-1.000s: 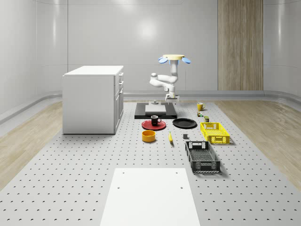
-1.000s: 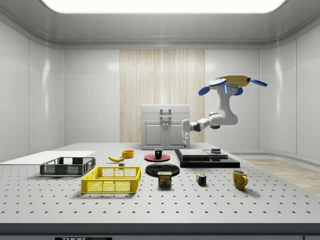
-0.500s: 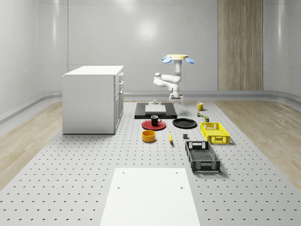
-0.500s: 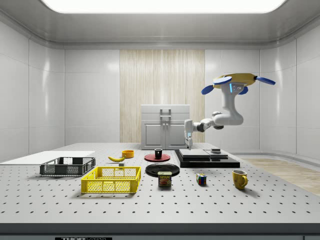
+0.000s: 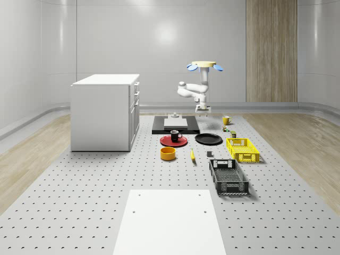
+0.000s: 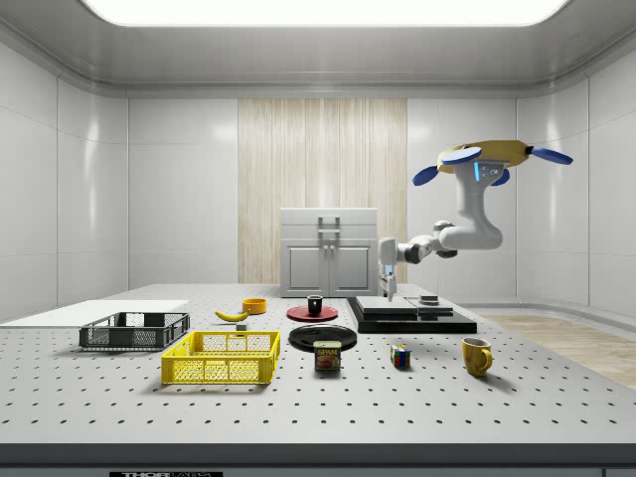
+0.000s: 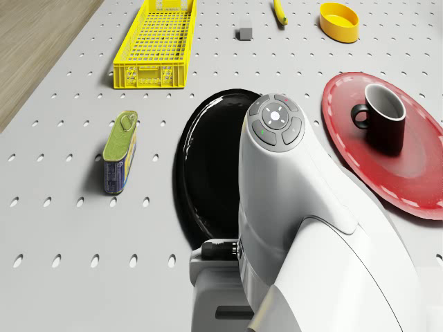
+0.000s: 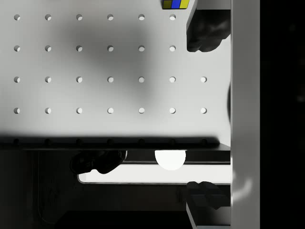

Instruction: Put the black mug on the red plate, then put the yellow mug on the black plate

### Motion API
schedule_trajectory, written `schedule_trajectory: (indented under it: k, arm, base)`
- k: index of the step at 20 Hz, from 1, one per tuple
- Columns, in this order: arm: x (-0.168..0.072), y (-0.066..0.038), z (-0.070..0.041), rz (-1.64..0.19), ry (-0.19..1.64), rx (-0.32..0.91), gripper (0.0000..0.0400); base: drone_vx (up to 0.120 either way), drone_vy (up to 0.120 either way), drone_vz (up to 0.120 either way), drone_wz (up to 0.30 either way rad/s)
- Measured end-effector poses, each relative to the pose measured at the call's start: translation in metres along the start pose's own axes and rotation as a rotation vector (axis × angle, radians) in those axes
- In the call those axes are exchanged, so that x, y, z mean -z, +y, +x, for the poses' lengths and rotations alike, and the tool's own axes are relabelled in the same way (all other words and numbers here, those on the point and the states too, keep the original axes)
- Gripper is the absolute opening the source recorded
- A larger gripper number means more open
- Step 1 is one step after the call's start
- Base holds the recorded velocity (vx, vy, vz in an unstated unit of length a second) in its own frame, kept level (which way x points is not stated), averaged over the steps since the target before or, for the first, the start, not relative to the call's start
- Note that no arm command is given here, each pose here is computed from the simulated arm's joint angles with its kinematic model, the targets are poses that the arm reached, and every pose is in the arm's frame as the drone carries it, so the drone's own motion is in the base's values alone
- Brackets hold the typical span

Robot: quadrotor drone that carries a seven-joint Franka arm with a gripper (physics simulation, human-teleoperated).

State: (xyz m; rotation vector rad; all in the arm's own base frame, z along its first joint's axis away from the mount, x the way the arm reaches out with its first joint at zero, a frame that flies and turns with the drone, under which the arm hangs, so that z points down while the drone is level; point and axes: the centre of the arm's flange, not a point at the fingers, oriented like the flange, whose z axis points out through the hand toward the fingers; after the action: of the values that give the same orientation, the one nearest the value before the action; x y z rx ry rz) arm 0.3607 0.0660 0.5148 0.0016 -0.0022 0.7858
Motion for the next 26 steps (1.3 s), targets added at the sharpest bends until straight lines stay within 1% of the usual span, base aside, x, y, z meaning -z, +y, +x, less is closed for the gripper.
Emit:
schedule_trajectory:
  k: [3, 7, 11, 26]
  arm:
    - [0.0, 0.0, 0.0, 0.0, 0.0, 0.0, 0.04]
    - [0.0, 0.0, 0.0, 0.0, 0.0, 0.0, 0.04]
    - [0.0, 0.0, 0.0, 0.0, 0.0, 0.0, 0.04]
    - [0.0, 0.0, 0.0, 0.0, 0.0, 0.0, 0.04]
  base:
    - [-0.013, 0.12, 0.0, 0.0]
    - [-0.11, 0.12, 0.0, 0.0]
    - [-0.01, 0.12, 0.0, 0.0]
    - [-0.12, 0.12, 0.0, 0.0]
